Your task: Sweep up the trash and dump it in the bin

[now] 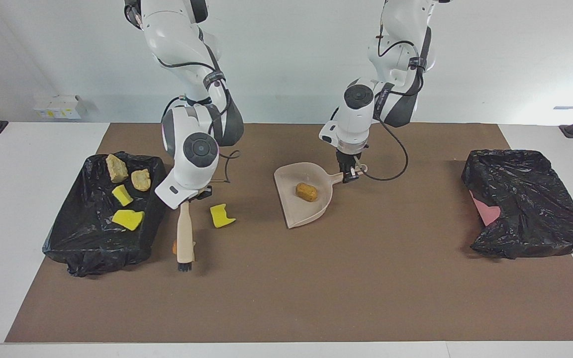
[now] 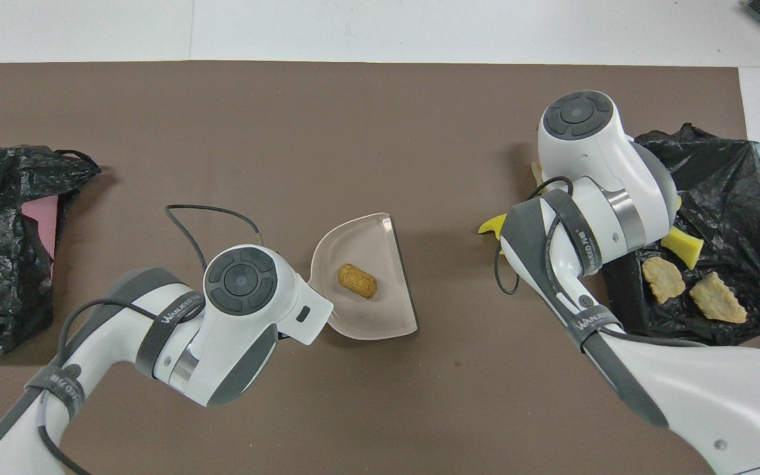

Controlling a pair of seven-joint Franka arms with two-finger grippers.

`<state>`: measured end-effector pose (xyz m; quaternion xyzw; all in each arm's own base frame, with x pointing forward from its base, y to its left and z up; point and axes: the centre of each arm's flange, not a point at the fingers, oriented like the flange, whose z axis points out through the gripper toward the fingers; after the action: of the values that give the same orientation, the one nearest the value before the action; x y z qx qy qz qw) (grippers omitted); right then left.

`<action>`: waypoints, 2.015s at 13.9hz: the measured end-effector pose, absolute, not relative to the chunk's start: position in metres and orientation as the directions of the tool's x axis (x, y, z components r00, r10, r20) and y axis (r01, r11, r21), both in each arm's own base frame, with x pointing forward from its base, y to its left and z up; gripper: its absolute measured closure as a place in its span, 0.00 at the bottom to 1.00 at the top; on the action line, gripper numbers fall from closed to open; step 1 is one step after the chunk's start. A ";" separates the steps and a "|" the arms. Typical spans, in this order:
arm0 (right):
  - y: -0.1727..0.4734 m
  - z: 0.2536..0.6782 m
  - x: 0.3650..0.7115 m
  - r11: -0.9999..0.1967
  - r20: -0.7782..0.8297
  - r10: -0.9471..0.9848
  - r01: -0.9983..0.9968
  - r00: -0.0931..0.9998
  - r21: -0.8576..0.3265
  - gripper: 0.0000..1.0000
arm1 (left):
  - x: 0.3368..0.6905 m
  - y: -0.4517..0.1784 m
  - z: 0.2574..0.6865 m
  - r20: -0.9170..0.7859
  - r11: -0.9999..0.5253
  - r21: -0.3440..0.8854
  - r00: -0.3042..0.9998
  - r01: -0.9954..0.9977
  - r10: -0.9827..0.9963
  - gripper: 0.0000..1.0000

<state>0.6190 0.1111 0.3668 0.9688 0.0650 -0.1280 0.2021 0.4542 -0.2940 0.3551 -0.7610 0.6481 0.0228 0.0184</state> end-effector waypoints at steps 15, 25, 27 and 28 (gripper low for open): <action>0.134 0.317 0.590 -0.938 -0.427 0.051 0.190 0.903 0.290 0.74 | 0.428 -0.321 0.359 -0.085 -0.244 0.014 0.242 -0.970 -0.967 0.69; 0.304 0.318 0.475 -0.950 -0.455 0.271 0.311 0.848 0.015 0.74 | 0.426 -0.320 0.355 -0.091 -0.251 0.019 0.248 -0.968 -0.964 0.69; 0.314 0.328 0.474 -0.951 -0.447 0.273 0.308 0.852 0.008 0.74 | 0.426 -0.320 0.355 -0.091 -0.251 0.019 0.248 -0.968 -0.964 0.69; 0.312 0.336 0.479 -0.954 -0.441 0.268 0.301 0.857 0.006 0.74 | 0.426 -0.320 0.355 -0.091 -0.251 0.019 0.248 -0.968 -0.964 0.69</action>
<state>0.4787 0.3121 0.3359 0.9627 0.1477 -0.2234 0.0375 0.4261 -0.3199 0.3550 -0.7898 0.6116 0.0415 0.0204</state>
